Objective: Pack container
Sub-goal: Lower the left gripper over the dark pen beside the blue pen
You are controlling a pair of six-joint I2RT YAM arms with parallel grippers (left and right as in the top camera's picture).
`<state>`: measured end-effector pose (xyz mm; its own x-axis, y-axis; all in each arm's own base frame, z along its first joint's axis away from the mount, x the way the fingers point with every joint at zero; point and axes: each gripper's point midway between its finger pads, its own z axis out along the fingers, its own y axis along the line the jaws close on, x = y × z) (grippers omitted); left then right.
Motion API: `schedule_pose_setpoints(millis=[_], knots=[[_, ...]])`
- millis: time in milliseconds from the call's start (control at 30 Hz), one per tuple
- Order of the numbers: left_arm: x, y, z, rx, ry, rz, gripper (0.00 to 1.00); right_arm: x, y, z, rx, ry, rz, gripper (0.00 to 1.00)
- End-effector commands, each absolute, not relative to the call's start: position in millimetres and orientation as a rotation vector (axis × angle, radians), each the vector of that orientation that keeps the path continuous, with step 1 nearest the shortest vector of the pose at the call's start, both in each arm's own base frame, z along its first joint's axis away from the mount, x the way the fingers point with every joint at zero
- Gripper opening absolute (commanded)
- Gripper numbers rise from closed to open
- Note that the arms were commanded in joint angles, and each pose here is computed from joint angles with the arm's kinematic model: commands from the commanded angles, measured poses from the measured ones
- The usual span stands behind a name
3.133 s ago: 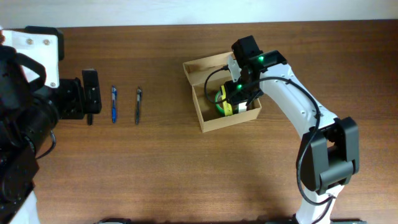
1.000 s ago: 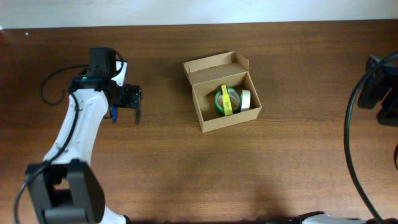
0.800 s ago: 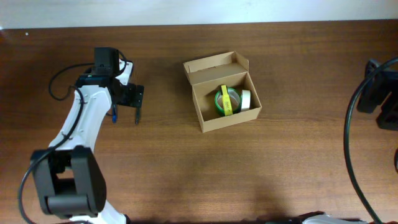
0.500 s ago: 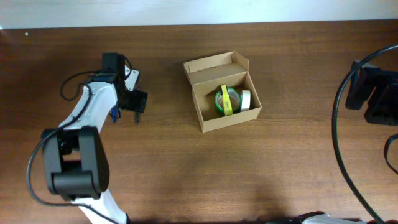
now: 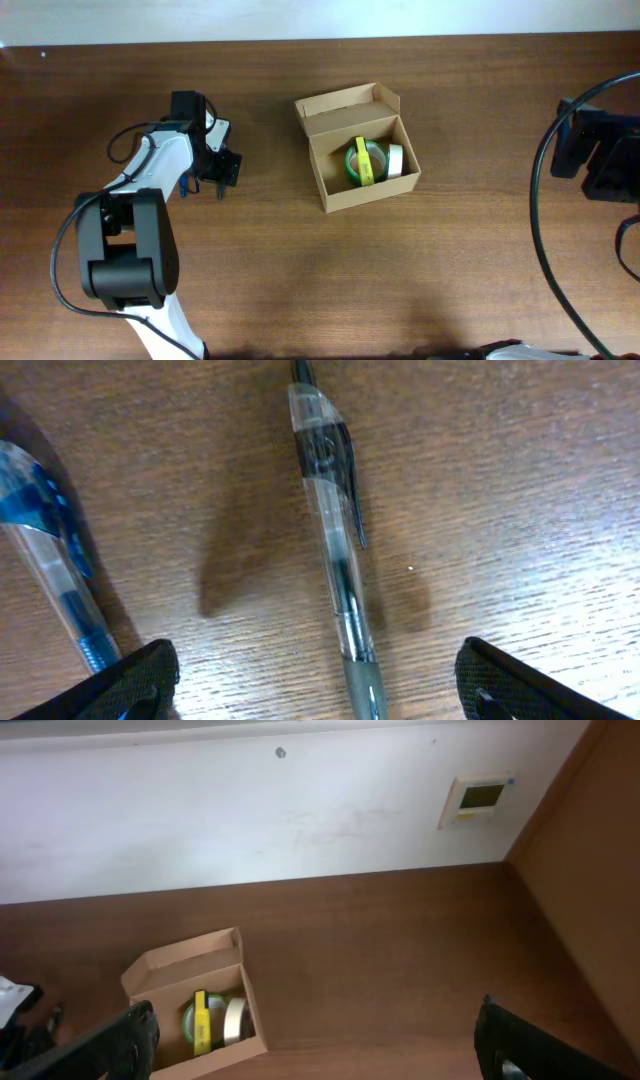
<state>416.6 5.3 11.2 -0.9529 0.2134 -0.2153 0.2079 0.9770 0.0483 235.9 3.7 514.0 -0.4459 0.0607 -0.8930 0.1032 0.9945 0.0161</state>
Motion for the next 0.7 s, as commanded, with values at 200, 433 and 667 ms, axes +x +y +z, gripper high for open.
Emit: schedule_pose_setpoints(millis=[200,433,667], knots=[[419,2,8,0.187,2.905,-0.007,0.89,234,4,513,0.126,2.039,-0.035,0.99],[425,-7,9,0.083,2.883,-0.025,0.81,234,4,513,0.118,2.041,-0.04,0.99],[433,-27,2,0.139,2.859,-0.017,0.81,234,4,513,0.119,2.04,-0.039,0.99]])
